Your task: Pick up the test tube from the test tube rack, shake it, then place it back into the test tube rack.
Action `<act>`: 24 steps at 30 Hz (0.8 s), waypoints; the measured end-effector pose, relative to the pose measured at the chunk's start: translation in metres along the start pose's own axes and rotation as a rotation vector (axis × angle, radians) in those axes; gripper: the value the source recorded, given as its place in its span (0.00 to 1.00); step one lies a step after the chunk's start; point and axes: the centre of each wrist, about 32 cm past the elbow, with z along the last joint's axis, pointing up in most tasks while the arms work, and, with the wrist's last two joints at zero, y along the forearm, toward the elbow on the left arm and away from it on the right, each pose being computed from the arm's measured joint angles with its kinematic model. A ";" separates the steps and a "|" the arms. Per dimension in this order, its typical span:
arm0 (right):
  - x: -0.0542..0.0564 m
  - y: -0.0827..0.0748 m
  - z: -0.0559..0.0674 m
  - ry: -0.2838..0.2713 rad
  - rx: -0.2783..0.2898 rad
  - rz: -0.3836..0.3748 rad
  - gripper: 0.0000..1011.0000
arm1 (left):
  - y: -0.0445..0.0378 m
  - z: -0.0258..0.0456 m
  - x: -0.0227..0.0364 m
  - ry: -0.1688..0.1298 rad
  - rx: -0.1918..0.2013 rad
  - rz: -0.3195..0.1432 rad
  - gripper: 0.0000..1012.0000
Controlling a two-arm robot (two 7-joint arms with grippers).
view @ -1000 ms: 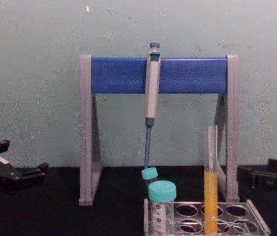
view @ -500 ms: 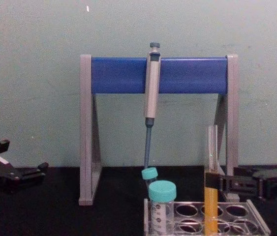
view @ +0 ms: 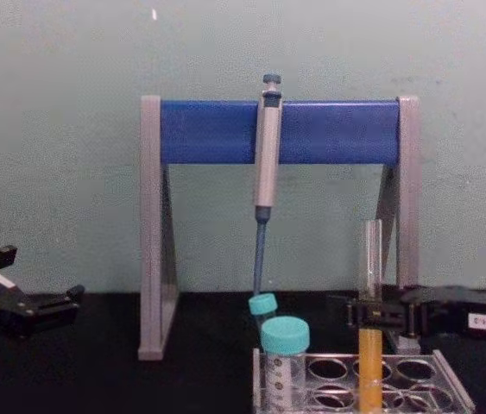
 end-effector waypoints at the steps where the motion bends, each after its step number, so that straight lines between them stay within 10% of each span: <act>1: 0.000 0.001 0.000 -0.002 0.000 0.000 0.99 | 0.0000 0.0000 0.0000 0.000 0.000 0.000 0.99; 24: 0.001 0.004 0.000 -0.017 -0.002 -0.004 0.94 | 0.0000 0.0000 0.0000 0.000 0.000 0.000 0.99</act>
